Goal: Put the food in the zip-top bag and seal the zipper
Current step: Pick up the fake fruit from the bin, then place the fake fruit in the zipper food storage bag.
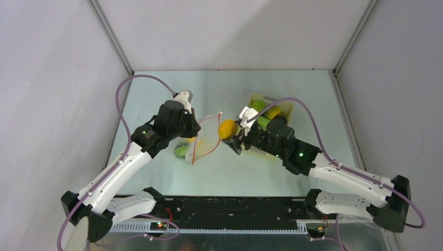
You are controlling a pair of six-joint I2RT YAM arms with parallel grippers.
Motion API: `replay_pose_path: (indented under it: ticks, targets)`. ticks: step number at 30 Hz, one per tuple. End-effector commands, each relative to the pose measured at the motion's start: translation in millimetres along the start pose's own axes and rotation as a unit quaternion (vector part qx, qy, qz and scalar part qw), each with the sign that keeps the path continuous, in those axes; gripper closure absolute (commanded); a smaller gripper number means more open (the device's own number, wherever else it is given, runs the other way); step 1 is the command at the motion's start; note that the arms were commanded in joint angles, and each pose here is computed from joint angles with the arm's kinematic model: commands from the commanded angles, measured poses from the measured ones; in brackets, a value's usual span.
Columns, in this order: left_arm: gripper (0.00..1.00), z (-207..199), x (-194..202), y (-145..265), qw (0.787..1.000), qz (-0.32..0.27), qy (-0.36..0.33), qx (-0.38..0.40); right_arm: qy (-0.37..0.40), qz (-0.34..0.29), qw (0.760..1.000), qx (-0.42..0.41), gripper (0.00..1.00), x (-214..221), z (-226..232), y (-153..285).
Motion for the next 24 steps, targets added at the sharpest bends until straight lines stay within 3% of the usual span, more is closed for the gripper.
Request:
replay_pose_path:
  ticks: [1,10,12,14,18,24]
  targets:
    - [1.0,-8.6,-18.3,9.3,0.999,-0.027,-0.008,0.018,-0.002,-0.075,0.992,-0.101,0.65,-31.1,53.4,-23.5]
    - [1.0,-11.2,-18.1,10.7,0.999,-0.029,-0.007,0.026,-0.011,-0.046,0.992,-0.113,0.54,-5.3,75.0,-73.9]
    - [1.0,-11.0,-18.0,11.4,0.999,-0.028,-0.005,0.026,-0.01,-0.035,0.994,-0.105,0.46,2.7,73.5,-80.7]
    - [1.0,-10.8,-19.0,13.4,0.999,-0.033,-0.005,0.025,-0.01,-0.025,0.995,-0.098,0.25,9.4,71.9,-83.8]
    - [1.0,-10.4,-21.1,15.9,0.999,-0.041,-0.005,0.026,-0.007,-0.015,0.996,-0.086,0.04,12.7,68.4,-81.0]
    - [1.0,-10.1,-21.0,15.8,0.999,-0.04,-0.007,0.025,-0.001,-0.027,0.995,-0.093,0.01,1.2,71.8,-71.3]
Point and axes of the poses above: each gripper's point midway between its finger pads, its own y axis back along the fingers, its own z axis along the line the jaws close on, x = y × z, the point moved 1 cm from there along y, back along the fingers, and after that the axes turned 7 degrees about -y, right-handed, at the moved point
